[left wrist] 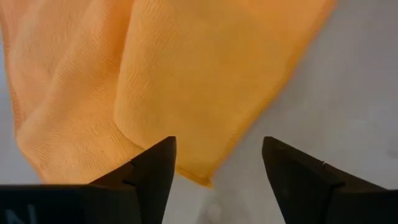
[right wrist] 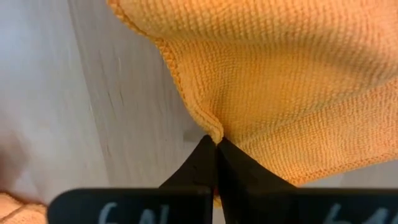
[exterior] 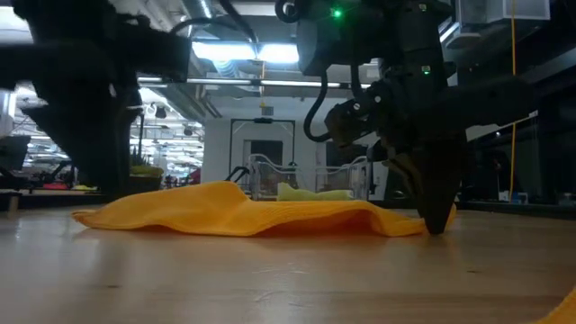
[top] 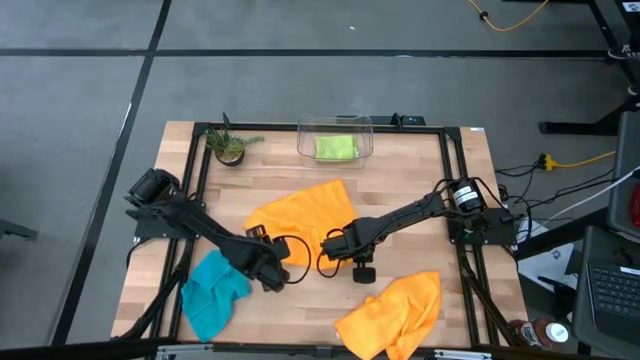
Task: Fold microfiber towels
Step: Fold the top orange microfiber cloth
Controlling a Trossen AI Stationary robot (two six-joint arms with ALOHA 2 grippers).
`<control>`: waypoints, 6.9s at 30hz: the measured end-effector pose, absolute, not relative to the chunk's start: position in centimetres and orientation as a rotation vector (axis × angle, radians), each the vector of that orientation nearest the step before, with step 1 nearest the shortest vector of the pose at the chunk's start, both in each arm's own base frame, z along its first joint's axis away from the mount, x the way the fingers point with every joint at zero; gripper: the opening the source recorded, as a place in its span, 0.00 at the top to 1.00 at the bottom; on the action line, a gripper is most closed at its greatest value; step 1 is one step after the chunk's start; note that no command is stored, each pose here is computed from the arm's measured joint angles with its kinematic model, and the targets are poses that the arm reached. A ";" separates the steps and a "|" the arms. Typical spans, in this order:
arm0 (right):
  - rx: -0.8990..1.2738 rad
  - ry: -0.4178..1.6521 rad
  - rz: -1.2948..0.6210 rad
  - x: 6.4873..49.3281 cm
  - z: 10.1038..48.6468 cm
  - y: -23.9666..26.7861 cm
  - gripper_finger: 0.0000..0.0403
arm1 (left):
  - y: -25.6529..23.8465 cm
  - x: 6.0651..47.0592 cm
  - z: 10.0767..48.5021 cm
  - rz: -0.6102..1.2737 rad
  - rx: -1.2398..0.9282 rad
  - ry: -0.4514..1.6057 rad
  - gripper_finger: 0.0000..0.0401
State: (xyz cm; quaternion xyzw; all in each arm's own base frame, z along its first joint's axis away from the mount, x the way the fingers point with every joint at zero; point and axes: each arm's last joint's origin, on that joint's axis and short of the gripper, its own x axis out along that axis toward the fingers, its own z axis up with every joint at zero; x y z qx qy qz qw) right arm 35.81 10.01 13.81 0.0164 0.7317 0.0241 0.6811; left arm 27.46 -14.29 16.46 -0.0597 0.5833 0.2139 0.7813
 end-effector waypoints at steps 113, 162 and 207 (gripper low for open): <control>-0.415 1.276 -0.480 33.4 30.7 13.4 1.00 | -11.5 27.4 36.3 0.458 -0.067 1.216 1.00; -0.261 1.256 -0.775 31.5 25.4 -0.3 1.00 | 0.5 28.6 25.6 0.644 -0.179 1.539 1.00; -0.094 1.421 -0.426 27.8 16.4 5.8 0.99 | -9.7 30.2 16.1 0.443 -0.391 1.410 1.00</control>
